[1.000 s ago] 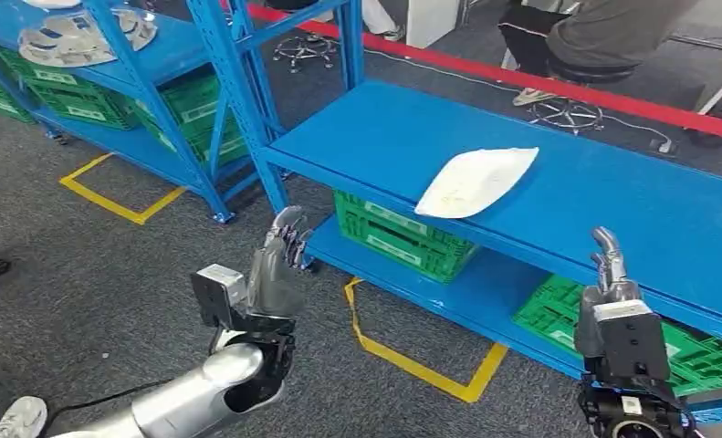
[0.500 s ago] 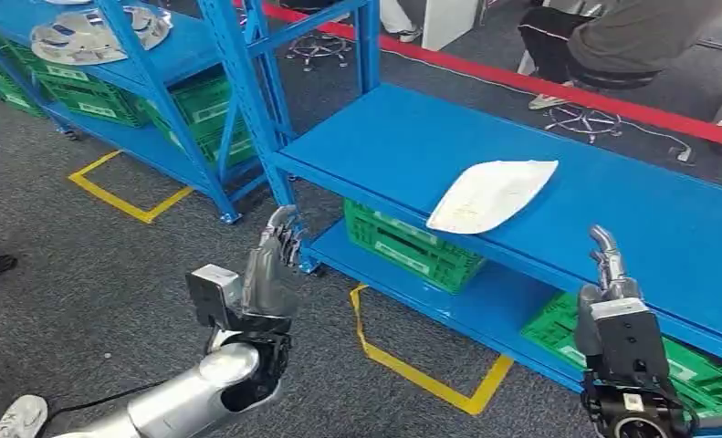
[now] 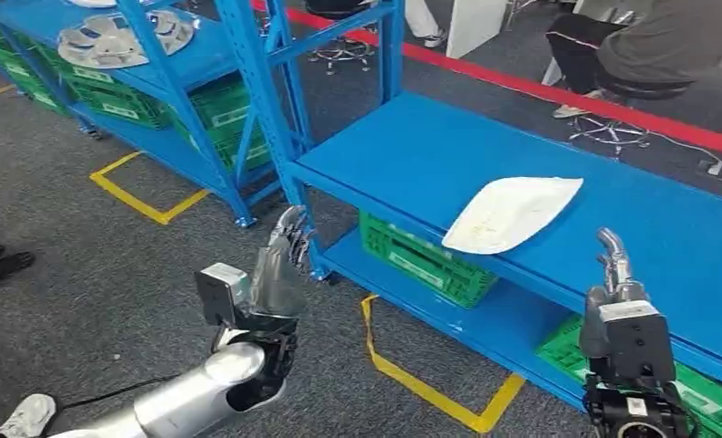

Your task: Take the parts from the cabinet and place them on the table.

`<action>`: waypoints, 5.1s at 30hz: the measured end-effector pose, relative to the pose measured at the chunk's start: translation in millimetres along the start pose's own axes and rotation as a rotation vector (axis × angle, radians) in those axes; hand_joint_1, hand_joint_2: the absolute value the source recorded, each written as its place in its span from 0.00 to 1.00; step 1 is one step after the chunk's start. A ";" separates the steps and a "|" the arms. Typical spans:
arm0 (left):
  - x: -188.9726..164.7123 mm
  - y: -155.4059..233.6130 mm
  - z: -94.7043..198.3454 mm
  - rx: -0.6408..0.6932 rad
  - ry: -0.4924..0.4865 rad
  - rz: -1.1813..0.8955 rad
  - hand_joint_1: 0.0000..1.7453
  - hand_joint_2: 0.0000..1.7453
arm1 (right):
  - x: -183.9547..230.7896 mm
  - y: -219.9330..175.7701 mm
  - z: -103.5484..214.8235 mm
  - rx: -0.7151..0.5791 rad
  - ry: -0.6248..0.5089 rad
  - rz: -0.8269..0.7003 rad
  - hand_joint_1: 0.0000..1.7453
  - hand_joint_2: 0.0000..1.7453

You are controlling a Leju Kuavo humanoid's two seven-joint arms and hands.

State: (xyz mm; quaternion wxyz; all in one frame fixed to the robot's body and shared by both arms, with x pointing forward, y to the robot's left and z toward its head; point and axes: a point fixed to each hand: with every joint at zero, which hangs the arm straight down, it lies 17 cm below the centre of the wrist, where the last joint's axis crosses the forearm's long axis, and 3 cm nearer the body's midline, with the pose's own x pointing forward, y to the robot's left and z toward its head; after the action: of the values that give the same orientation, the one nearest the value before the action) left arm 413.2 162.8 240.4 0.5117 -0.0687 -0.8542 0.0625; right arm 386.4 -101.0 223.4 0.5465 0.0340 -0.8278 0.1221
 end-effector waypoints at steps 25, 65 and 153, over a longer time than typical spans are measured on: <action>0.6 -0.5 -0.4 0.006 -0.001 0.011 0.00 0.00 | -1.9 -4.0 1.7 -0.019 0.008 0.005 0.00 0.00; -1.3 -1.9 1.1 -0.011 0.007 -0.003 0.00 0.00 | -85.4 41.3 5.2 0.375 0.316 0.250 0.00 1.00; 1.6 1.7 -1.0 -0.001 -0.009 -0.001 0.00 0.00 | -80.1 114.0 27.5 0.811 0.185 0.447 0.00 1.00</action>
State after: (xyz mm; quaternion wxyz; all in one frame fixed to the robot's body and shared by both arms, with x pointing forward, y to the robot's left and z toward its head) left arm 413.4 164.8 242.0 0.5080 -0.0683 -0.8564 0.0622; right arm 372.2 -3.4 121.3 0.5210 0.0548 -0.6480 0.5529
